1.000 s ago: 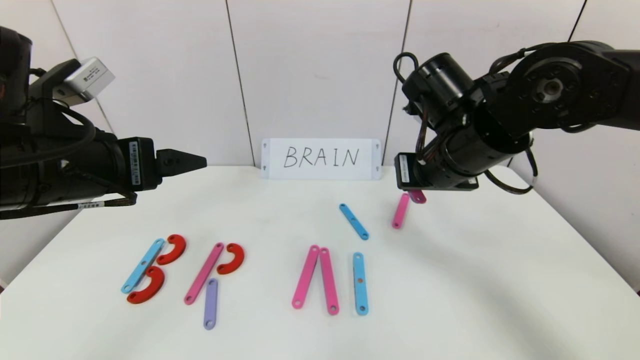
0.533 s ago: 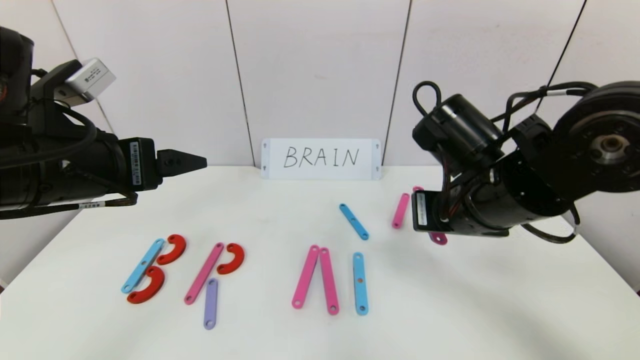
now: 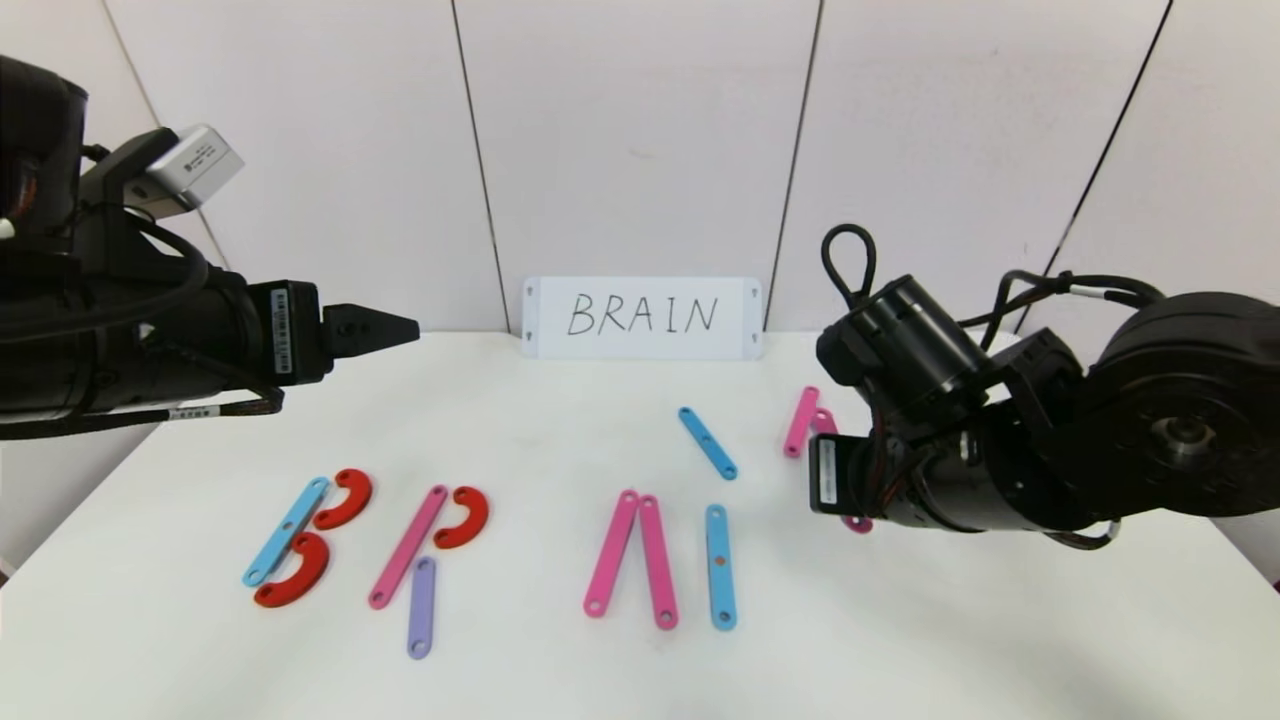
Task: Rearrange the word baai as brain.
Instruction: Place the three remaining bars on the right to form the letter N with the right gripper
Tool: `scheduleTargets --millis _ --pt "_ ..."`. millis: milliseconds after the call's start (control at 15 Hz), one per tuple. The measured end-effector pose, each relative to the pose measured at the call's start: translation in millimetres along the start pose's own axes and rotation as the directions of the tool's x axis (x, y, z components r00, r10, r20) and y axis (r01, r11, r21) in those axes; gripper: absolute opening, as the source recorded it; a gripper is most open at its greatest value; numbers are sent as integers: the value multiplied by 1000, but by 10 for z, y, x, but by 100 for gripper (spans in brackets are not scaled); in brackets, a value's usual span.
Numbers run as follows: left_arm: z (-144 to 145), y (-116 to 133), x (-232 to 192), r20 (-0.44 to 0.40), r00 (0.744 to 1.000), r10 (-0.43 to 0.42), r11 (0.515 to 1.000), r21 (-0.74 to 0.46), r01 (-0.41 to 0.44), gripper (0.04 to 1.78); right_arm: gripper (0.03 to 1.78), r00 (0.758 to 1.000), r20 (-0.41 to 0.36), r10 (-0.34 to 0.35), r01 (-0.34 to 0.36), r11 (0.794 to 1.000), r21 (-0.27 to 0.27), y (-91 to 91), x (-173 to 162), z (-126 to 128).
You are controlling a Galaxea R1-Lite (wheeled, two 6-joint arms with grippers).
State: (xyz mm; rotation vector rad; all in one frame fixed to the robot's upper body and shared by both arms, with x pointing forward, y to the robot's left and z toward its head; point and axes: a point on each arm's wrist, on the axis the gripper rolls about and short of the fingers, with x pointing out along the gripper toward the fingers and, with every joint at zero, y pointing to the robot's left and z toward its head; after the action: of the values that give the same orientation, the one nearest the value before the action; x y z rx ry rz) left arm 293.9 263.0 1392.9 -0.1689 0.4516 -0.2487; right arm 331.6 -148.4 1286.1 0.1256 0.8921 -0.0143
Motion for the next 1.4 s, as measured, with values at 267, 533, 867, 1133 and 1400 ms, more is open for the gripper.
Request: scheduleTargets --millis 267,533,867,1133,1400 --pt "-5 0 46 -10 1000 3 1000 0 -3 169 30 1000 -28 -10 10 1000 -11 10 211 -125" --pt "-10 0 76 -18 1000 5 1000 1 -5 169 30 999 -49 -15 14 1000 -19 11 352 -214" --pt "-16 1 98 -25 1000 7 1000 0 -7 169 30 997 -71 -29 27 999 -30 3 433 -280" --pt "-3 12 111 -23 1000 12 1000 -3 -12 169 30 996 -92 -17 14 999 -33 24 518 -323" --pt "1 27 124 -25 1000 19 1000 -6 -20 169 30 994 -107 -28 23 999 -43 36 577 -357"
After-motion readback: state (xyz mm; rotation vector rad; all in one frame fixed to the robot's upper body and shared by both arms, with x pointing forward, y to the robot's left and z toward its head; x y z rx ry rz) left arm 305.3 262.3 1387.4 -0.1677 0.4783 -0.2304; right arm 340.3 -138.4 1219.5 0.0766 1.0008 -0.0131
